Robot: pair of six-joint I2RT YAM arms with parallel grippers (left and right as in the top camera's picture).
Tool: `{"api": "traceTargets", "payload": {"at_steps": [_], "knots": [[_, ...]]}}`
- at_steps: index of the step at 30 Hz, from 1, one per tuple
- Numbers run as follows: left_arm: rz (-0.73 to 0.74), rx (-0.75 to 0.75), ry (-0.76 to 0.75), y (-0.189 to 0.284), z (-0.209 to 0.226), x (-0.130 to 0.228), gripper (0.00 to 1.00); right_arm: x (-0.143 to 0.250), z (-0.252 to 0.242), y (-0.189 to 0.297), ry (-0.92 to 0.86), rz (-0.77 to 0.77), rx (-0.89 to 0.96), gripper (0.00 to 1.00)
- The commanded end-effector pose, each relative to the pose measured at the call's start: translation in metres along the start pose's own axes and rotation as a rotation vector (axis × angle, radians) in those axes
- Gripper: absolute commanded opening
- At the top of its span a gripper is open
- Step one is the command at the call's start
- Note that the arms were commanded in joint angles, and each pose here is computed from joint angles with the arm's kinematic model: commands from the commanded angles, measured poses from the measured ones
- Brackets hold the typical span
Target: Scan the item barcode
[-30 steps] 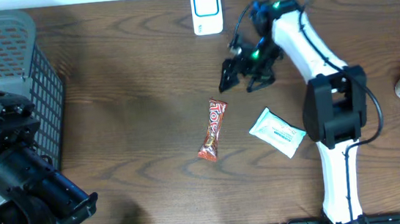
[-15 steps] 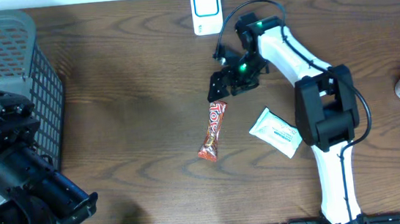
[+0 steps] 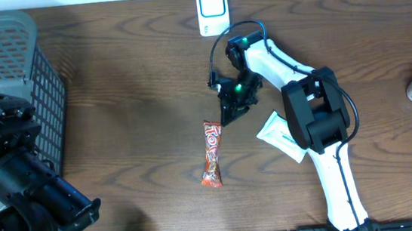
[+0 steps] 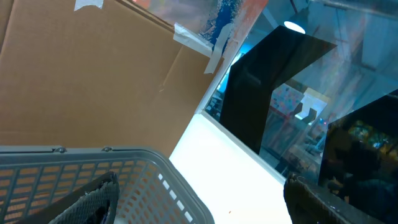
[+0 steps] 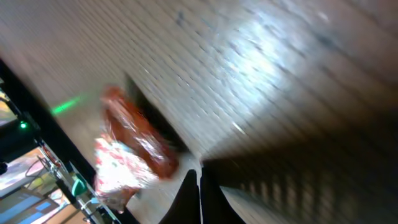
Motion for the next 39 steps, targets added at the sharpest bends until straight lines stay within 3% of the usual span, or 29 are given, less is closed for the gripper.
{"api": "traceTargets", "payload": {"at_steps": [1, 6, 7, 10, 12, 15, 18, 20, 23, 32, 39], "knots": [[-0.002, -0.015, 0.003, 0.000, 0.002, 0.002, 0.85, 0.009, -0.037, -0.006, -0.027, 0.064, 0.107, 0.01], [-0.002, -0.016, 0.003, 0.000, 0.002, 0.002, 0.85, 0.003, -0.024, 0.015, -0.013, 0.028, 0.039, 0.01], [-0.002, -0.016, 0.003, 0.000, 0.002, 0.002, 0.85, 0.002, -0.022, 0.019, -0.014, 0.025, 0.038, 0.06], [-0.002, -0.016, 0.002, 0.000, 0.002, 0.002, 0.85, 0.004, -0.017, 0.025, -0.055, 0.041, 0.037, 0.60], [-0.001, -0.015, -0.001, 0.000, 0.002, 0.002, 0.85, 0.009, -0.012, 0.026, -0.113, 0.063, 0.030, 0.70], [-0.001, -0.015, 0.000, 0.000, 0.002, 0.002, 0.85, 0.015, -0.005, 0.023, -0.208, 0.100, 0.024, 0.69], [-0.001, -0.015, 0.000, 0.000, 0.002, 0.002, 0.85, 0.025, 0.017, 0.014, -0.238, 0.184, 0.018, 0.54], [-0.001, -0.015, 0.000, 0.000, 0.002, 0.002, 0.85, 0.027, 0.028, 0.010, -0.225, 0.208, 0.028, 0.53], [-0.001, -0.015, 0.000, 0.000, 0.002, 0.002, 0.85, 0.027, 0.038, 0.008, -0.213, 0.217, 0.113, 0.54], [-0.008, -0.015, 0.007, 0.001, 0.006, -0.004, 0.85, 0.033, 0.054, 0.017, -0.243, 0.203, 0.618, 0.63], [-0.024, -0.014, 0.063, 0.006, 0.023, -0.023, 0.85, 0.050, 0.083, 0.005, -0.368, 0.227, 0.704, 0.64]]}}
Point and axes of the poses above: each gripper's point midway between its finger pads, its own y axis back along the fingers, its own z axis along the line the jaws close on, x = y × z, the point moved 3 cm from there along y, back along the fingers, and after that the axes turned 4 degrees about y, right-handed, at the moved point
